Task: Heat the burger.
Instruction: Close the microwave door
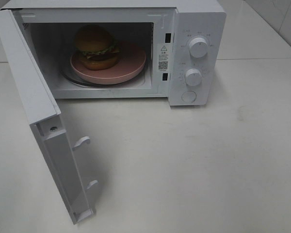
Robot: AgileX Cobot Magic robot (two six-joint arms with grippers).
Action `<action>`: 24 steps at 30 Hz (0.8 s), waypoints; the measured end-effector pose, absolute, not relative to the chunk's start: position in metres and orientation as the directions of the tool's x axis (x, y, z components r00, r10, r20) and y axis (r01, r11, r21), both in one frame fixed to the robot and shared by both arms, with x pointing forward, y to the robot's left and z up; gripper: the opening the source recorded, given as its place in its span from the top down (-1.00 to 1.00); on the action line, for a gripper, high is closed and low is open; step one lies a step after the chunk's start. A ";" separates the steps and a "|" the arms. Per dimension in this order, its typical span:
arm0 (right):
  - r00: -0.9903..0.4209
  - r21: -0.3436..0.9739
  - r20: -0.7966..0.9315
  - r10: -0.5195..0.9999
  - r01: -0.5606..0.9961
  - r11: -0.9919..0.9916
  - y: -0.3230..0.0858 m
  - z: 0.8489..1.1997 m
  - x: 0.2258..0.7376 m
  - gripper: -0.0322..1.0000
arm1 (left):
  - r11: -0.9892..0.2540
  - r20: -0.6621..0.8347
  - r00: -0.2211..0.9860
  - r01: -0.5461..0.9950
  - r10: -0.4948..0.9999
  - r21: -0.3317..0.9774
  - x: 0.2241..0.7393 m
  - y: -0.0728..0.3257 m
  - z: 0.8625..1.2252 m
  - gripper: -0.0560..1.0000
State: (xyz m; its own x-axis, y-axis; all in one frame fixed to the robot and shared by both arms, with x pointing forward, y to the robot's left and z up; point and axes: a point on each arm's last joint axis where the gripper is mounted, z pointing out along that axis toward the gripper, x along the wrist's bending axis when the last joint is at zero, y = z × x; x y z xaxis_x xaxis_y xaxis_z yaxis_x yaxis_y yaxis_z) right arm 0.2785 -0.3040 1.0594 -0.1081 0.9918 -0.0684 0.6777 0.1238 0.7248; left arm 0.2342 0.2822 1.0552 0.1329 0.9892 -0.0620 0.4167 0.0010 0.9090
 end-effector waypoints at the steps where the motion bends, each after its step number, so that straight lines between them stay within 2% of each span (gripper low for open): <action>1: -0.108 0.725 -0.068 0.992 0.678 0.124 -0.304 1.059 0.279 -0.54 | 0.001 -0.062 0.133 0.417 0.989 0.909 0.234 0.282 1.055 -0.95; 15: 0.041 0.899 0.027 0.999 0.435 -0.042 -0.312 1.057 0.236 -0.54 | 0.001 -0.061 0.132 0.417 0.989 0.909 0.234 0.282 1.055 -0.95; 24: 0.062 0.905 0.031 0.998 0.422 -0.054 -0.312 1.057 0.233 -0.54 | 0.001 -0.061 0.132 0.417 0.989 0.909 0.234 0.282 1.055 -0.95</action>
